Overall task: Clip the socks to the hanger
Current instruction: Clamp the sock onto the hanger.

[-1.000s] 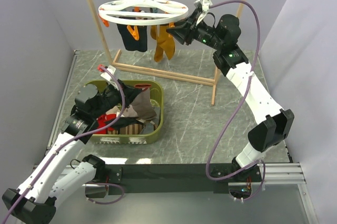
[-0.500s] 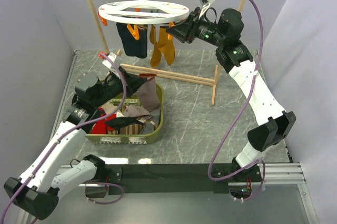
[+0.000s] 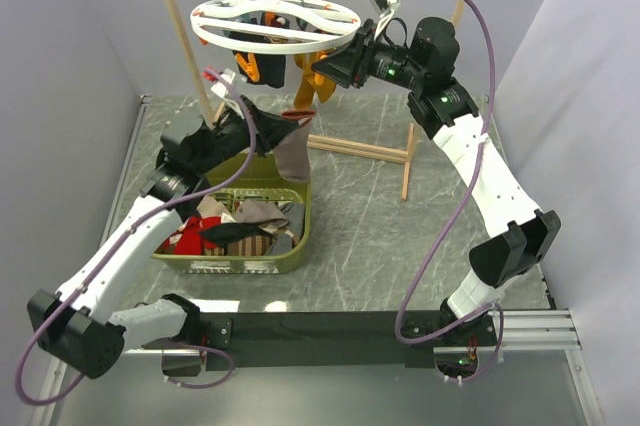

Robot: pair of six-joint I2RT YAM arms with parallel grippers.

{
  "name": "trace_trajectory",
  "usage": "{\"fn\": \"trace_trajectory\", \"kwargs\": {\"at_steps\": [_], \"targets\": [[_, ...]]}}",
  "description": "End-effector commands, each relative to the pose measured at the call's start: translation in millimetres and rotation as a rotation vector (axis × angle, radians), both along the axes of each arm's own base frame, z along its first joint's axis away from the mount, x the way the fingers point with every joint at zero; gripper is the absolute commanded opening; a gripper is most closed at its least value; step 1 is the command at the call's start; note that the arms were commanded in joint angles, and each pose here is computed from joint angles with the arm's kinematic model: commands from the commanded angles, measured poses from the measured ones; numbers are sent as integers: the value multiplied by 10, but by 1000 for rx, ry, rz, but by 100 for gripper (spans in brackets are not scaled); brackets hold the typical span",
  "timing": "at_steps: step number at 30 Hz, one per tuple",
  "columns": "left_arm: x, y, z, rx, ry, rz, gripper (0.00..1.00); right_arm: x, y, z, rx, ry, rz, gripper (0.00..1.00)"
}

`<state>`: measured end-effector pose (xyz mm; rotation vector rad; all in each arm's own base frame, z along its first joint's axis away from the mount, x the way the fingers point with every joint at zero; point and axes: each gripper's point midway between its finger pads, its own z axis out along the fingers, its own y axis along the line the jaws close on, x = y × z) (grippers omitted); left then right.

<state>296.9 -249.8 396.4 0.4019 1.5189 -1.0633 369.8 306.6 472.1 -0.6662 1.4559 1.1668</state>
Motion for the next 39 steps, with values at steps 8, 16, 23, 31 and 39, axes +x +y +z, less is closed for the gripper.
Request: {"fn": "trace_trajectory", "kwargs": {"at_steps": [8, 16, 23, 31, 39], "targets": [[259, -159, 434, -73, -74, 19, 1, -140, 45, 233, 20, -31, 65, 0], [388, -230, 515, -93, -72, 25, 1, -125, 29, 237, 20, -48, 44, 0], [431, -293, 494, -101, -46, 12, 1, -135, -1, 238, 12, -71, 27, 0], [457, -353, 302, -104, 39, -3, 1, -144, -51, 271, 5, -108, 1, 0], [475, -420, 228, -107, 77, -22, 1, -127, -64, 253, -12, -124, -10, 0]]}}
